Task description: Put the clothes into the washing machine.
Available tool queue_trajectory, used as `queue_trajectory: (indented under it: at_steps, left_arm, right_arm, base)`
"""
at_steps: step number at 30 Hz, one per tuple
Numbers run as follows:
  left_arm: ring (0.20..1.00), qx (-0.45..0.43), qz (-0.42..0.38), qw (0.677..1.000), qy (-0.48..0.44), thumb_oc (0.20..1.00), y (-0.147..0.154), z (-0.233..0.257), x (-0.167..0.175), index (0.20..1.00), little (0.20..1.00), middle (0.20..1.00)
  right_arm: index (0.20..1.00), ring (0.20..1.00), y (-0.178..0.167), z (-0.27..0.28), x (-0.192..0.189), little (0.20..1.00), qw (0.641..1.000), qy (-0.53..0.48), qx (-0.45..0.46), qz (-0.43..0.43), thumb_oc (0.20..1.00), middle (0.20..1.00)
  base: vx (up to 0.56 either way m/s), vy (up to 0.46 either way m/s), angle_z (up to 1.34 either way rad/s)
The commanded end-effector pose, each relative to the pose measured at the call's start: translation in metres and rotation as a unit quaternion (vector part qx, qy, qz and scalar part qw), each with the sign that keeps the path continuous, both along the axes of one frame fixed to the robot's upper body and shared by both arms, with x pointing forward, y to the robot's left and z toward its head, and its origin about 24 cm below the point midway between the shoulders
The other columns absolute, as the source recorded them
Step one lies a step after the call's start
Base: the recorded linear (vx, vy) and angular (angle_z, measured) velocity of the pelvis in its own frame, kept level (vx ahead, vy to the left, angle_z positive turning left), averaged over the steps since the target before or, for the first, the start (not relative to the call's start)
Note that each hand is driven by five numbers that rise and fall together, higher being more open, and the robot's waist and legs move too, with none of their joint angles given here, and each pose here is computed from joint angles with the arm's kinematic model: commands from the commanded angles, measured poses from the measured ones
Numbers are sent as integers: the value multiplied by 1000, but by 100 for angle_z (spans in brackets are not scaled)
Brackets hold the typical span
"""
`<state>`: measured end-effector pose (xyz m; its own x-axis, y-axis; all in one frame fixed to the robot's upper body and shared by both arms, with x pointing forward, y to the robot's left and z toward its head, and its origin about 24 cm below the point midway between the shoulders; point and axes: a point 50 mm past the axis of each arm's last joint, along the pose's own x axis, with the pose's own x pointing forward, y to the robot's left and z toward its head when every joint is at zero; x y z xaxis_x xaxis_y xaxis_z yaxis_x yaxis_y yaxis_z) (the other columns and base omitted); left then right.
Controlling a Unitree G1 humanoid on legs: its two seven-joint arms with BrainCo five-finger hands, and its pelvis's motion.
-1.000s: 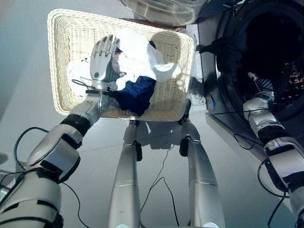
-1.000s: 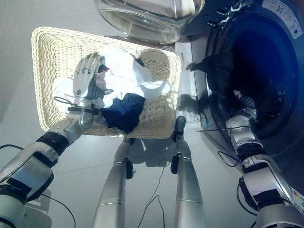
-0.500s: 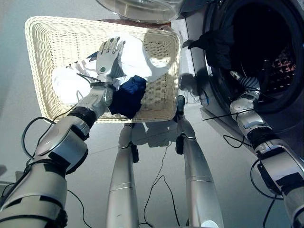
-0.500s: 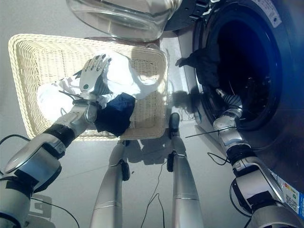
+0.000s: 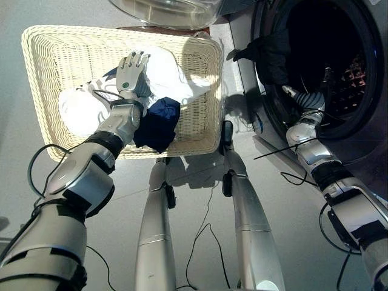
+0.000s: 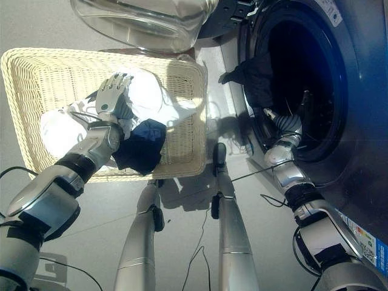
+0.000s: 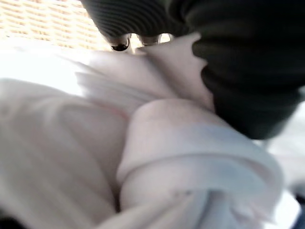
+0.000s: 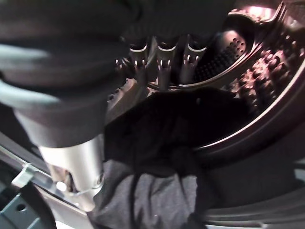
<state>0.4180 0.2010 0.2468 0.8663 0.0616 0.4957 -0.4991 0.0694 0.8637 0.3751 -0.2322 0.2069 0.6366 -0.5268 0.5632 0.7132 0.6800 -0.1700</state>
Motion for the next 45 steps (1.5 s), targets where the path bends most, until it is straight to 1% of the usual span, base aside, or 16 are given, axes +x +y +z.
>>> queue_trajectory:
  at_steps: [1, 7, 14, 18, 19, 21, 22, 24, 26, 28, 30, 32, 33, 34, 39, 45]
  left_arm:
    - [200, -71, 127, 979, 141, 200, 53, -48, -6, 200, 200, 200]
    - [200, -103, 118, 977, 149, 200, 55, -55, -7, 200, 200, 200]
    - [200, -177, 85, 972, 130, 200, 54, -64, -9, 200, 200, 200]
    - [200, -240, 44, 966, 79, 200, 49, -61, -10, 200, 200, 200]
    - [200, -282, 17, 958, 44, 200, 46, -55, -10, 200, 200, 200]
    - [200, -320, -14, 947, 4, 200, 42, -48, -11, 200, 200, 200]
    - [200, -360, -51, 930, -51, 200, 39, -38, -14, 200, 200, 200]
    - [200, -379, -80, 916, -101, 200, 35, -31, -18, 200, 200, 200]
    - [200, -430, -134, 874, -180, 200, 25, -24, -29, 200, 200, 200]
    - [200, -439, -145, 865, -195, 200, 24, -23, -31, 200, 200, 200]
    - [200, -477, -204, 814, -259, 200, 10, -23, -48, 200, 200, 200]
    - [200, -491, -228, 794, -276, 200, 7, -23, -54, 200, 200, 200]
    - [200, -503, -264, 764, -307, 200, 2, -22, -65, 200, 200, 200]
    - [200, -509, -289, 744, -322, 200, -2, -19, -72, 200, 200, 200]
    - [200, -513, -386, 676, -364, 200, -16, -6, -97, 200, 200, 200]
    - [200, -504, -497, 610, -356, 200, -36, 11, -124, 200, 200, 200]
  right_arm:
    - [1000, 1000, 12, 7, -5, 1000, 999, -42, -12, 19, 1000, 1000]
    - [1000, 1000, 17, 12, -8, 1000, 998, -61, -10, 32, 1000, 1000]
    - [1000, 1000, 20, 10, -14, 1000, 996, -79, 13, 39, 1000, 1000]
    - [1000, 1000, 20, 8, -15, 1000, 996, -74, 16, 42, 1000, 1000]
    - [1000, 1000, 21, 6, -16, 1000, 996, -74, 17, 43, 1000, 1000]
    - [1000, 1000, 21, 5, -17, 1000, 996, -75, 22, 49, 1000, 1000]
    - [1000, 1000, 21, 4, -20, 1000, 995, -80, 33, 57, 1000, 1000]
    - [1000, 1000, 21, 1, -24, 1000, 993, -85, 42, 65, 1000, 1000]
    - [1000, 1000, 23, -6, -33, 1000, 991, -97, 59, 75, 1000, 1000]
    - [1000, 1000, 23, -6, -34, 1000, 990, -100, 64, 77, 1000, 1000]
    - [1000, 1000, 25, -12, -45, 1000, 985, -116, 85, 91, 1000, 1000]
    - [1000, 1000, 26, -12, -49, 1000, 983, -122, 93, 98, 1000, 1000]
    - [1000, 1000, 29, -14, -54, 1000, 980, -129, 106, 108, 1000, 1000]
    - [1000, 1000, 30, -14, -57, 1000, 978, -133, 113, 114, 1000, 1000]
    - [1000, 1000, 31, -15, -64, 1000, 972, -138, 136, 132, 1000, 1000]
    - [1000, 1000, 45, -13, -67, 1000, 956, -125, 141, 226, 1000, 1000]
  base:
    - [0, 0, 0]
    - [0, 0, 0]
    - [0, 0, 0]
    - [0, 0, 0]
    - [0, 0, 0]
    - [0, 0, 0]
    - [0, 0, 0]
    - [-2, -44, 1]
    - [-7, -63, 2]
    - [-7, -37, 1]
    - [-16, -62, 3]
    - [-9, -32, 9]
    - [-5, -12, 11]
    - [-3, -3, 11]
    - [-2, 4, 3]
    - [0, 0, 0]
